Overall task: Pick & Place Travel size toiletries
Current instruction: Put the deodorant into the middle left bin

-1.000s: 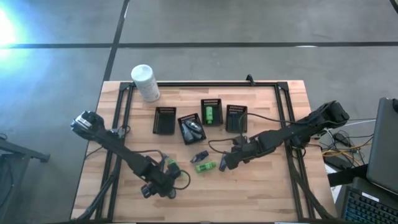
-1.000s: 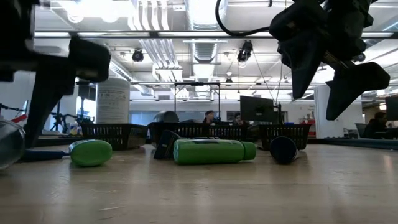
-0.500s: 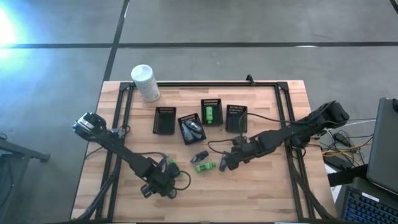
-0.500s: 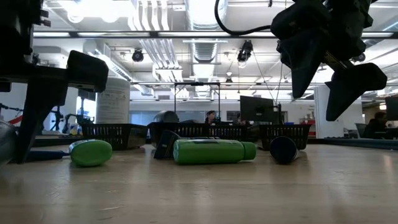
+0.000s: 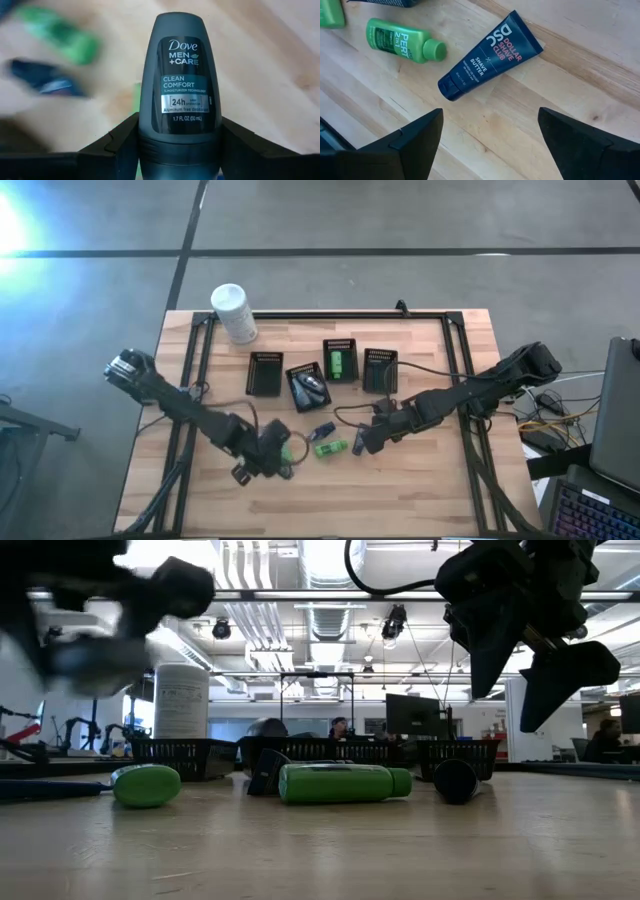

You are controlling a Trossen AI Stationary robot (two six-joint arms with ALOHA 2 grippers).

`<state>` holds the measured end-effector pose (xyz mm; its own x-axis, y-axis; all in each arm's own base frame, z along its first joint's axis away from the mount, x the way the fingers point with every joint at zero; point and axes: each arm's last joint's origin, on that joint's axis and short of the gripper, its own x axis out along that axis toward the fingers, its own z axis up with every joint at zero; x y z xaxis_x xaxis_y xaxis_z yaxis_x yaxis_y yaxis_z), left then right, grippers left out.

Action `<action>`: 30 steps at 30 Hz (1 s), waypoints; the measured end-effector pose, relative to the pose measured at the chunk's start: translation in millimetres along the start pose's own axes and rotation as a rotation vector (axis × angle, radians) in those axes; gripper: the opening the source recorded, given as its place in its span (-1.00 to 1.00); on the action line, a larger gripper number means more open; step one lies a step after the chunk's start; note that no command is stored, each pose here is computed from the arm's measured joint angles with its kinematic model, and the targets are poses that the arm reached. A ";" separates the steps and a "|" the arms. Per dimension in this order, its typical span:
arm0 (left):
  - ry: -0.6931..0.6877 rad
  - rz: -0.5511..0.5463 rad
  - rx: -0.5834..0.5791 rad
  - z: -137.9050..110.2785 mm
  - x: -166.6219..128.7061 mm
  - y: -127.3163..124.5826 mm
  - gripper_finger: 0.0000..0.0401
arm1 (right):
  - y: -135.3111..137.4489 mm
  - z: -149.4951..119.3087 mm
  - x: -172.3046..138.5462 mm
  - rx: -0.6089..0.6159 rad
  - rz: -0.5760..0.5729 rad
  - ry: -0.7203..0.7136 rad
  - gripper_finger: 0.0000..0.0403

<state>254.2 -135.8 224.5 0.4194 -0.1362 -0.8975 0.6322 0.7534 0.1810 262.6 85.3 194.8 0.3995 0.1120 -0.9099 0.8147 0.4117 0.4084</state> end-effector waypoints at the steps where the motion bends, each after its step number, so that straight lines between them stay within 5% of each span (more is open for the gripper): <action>1: -0.007 0.025 -0.016 -1.7 -6.7 8.1 0.05 | 0.0 0.0 0.0 0.000 0.000 0.000 0.58; 6: -0.033 0.152 -0.083 -18.6 -37.6 64.5 0.05 | 0.3 0.2 -0.1 0.004 0.003 -0.004 0.57; 10: 0.011 0.243 0.001 -41.6 -49.4 112.7 0.05 | 1.9 0.5 -0.1 0.028 0.019 -0.011 0.62; 14: 0.078 0.247 0.117 -60.5 -44.5 151.1 0.05 | 4.4 1.1 -0.3 0.056 0.045 -0.023 0.67; 17: 0.100 0.219 0.100 -69.5 -32.1 174.3 0.05 | 5.6 1.9 -0.4 0.088 0.057 -0.042 0.70; 30: 0.123 0.242 0.160 -74.5 -4.8 194.8 0.05 | 7.2 2.5 -0.9 0.135 0.075 -0.057 0.64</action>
<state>326.8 59.5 234.1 0.4939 0.1210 -0.8611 0.6222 0.6426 0.4472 269.1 85.9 198.7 0.4811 0.0847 -0.8726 0.8295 0.2781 0.4843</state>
